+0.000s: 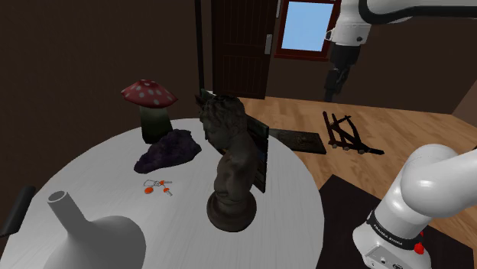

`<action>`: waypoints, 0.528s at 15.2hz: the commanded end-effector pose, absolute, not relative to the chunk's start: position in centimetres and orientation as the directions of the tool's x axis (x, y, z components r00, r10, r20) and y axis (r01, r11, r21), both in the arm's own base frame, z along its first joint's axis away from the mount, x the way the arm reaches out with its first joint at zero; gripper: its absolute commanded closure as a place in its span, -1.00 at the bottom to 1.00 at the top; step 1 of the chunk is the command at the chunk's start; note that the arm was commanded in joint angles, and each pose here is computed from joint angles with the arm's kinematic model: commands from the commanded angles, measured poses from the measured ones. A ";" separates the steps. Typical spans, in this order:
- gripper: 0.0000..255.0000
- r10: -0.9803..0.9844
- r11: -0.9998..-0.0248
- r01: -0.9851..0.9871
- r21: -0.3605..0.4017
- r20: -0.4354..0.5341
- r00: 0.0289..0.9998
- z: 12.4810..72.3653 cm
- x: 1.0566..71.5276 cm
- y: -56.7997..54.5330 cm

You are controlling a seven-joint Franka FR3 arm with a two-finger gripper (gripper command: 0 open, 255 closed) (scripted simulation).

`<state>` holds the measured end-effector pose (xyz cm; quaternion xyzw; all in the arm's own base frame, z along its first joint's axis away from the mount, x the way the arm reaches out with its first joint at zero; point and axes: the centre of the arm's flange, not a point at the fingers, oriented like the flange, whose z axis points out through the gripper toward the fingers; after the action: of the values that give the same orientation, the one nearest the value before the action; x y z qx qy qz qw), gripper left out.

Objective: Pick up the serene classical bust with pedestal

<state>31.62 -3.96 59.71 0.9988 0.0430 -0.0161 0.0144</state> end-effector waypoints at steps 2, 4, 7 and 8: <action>-1.00 0.061 -0.998 0.062 0.016 -0.016 0.998 59.3 31.0 -3.0; -1.00 0.013 -1.000 0.013 -0.007 0.018 1.000 58.3 29.9 -1.0; -1.00 -0.062 -0.997 -0.059 -0.044 0.067 0.996 57.0 28.4 2.2; -1.00 -0.087 -0.995 -0.083 -0.057 0.082 0.993 56.5 28.0 3.3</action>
<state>28.40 2.24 57.14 0.9989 -0.0274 0.0339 -0.0196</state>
